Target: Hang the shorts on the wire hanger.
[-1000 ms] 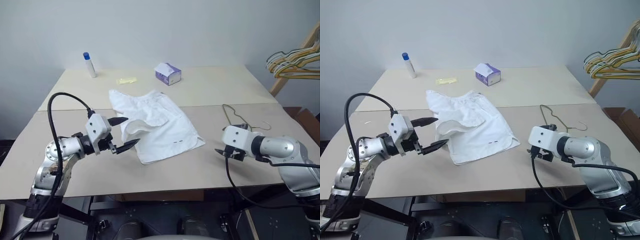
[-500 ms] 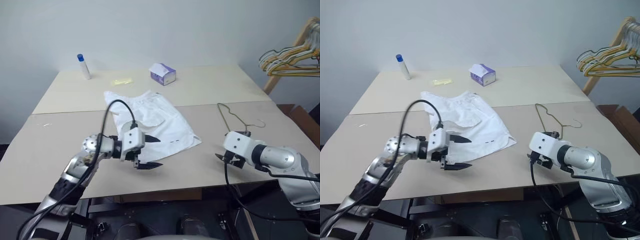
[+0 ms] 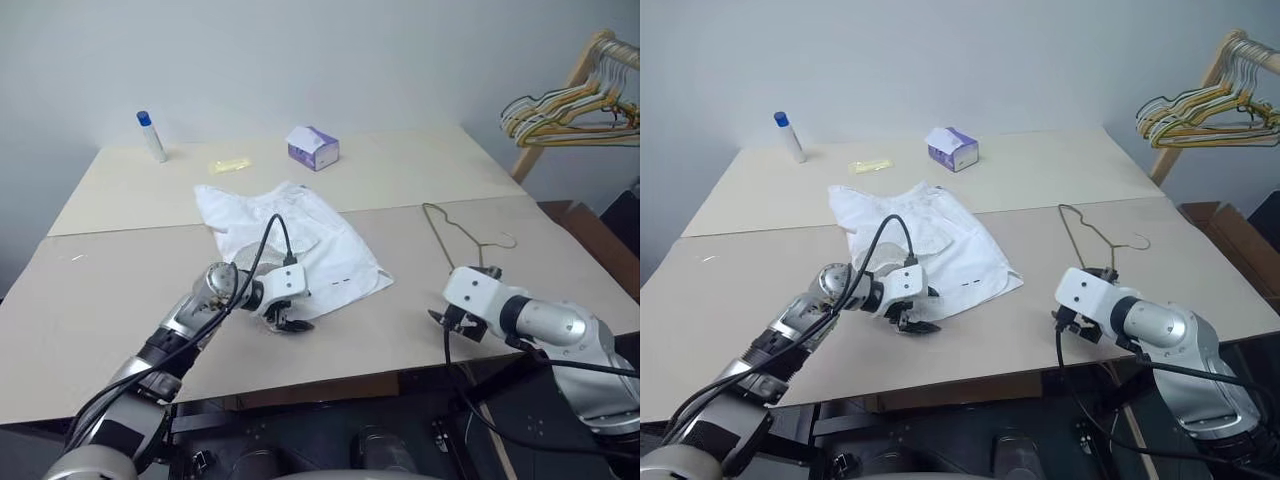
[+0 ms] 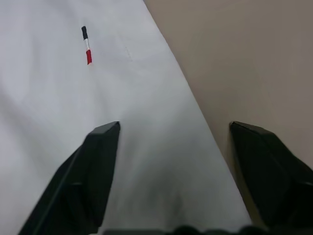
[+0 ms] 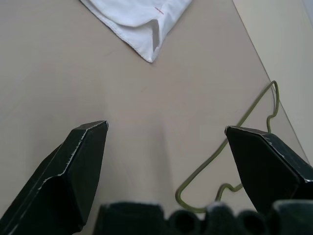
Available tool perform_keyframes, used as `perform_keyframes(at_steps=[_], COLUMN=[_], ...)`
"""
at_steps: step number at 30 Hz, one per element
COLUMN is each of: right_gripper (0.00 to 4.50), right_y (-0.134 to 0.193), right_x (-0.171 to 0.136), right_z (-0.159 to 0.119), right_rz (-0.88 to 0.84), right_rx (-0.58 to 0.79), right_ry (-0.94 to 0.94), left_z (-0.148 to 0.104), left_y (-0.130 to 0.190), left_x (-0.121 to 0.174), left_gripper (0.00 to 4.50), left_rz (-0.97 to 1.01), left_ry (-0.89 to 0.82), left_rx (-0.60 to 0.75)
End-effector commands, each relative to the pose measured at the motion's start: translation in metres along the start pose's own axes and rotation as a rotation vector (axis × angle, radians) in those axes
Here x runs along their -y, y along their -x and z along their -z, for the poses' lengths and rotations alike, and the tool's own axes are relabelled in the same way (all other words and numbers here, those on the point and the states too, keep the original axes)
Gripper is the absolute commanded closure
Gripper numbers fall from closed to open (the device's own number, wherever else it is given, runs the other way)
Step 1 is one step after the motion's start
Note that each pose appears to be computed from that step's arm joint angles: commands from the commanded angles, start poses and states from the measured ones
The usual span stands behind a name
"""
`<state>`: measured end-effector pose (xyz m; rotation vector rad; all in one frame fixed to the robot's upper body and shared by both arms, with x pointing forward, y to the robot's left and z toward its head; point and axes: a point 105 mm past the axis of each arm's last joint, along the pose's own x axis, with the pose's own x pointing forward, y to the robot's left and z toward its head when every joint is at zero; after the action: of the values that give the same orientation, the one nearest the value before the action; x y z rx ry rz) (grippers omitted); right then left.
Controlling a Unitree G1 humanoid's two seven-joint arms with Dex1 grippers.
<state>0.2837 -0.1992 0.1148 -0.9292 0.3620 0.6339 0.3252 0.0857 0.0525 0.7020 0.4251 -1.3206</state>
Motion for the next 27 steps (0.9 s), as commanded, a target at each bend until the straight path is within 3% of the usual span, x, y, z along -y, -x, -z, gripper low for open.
perform_keyframes(at_steps=[1,8,13,20,27], right_gripper=[0.00,0.00,0.00,0.00,0.00], right_y=[0.006,0.003,-0.001,-0.011,-0.016], right_x=[0.010,0.013,0.011,0.009,0.008], right_z=[-0.008,-0.011,-0.013,-0.017,-0.020], right_rz=[0.044,0.041,0.025,0.004,-0.006], right_rx=[0.020,0.028,0.039,0.062,0.077], right_ry=[0.026,0.039,0.044,0.056,0.056], left_z=[0.005,0.010,0.019,0.079,0.117], left_y=[0.001,0.005,0.025,0.106,0.170], left_x=[-0.005,-0.003,-0.003,-0.014,-0.033], left_gripper=[2.21,4.46,4.49,4.49,4.49], left_rz=[-0.021,-0.031,-0.088,-0.173,-0.291], left_ry=[-0.033,-0.042,-0.090,-0.130,-0.118], left_rx=[-0.044,-0.052,-0.077,-0.315,-0.478])
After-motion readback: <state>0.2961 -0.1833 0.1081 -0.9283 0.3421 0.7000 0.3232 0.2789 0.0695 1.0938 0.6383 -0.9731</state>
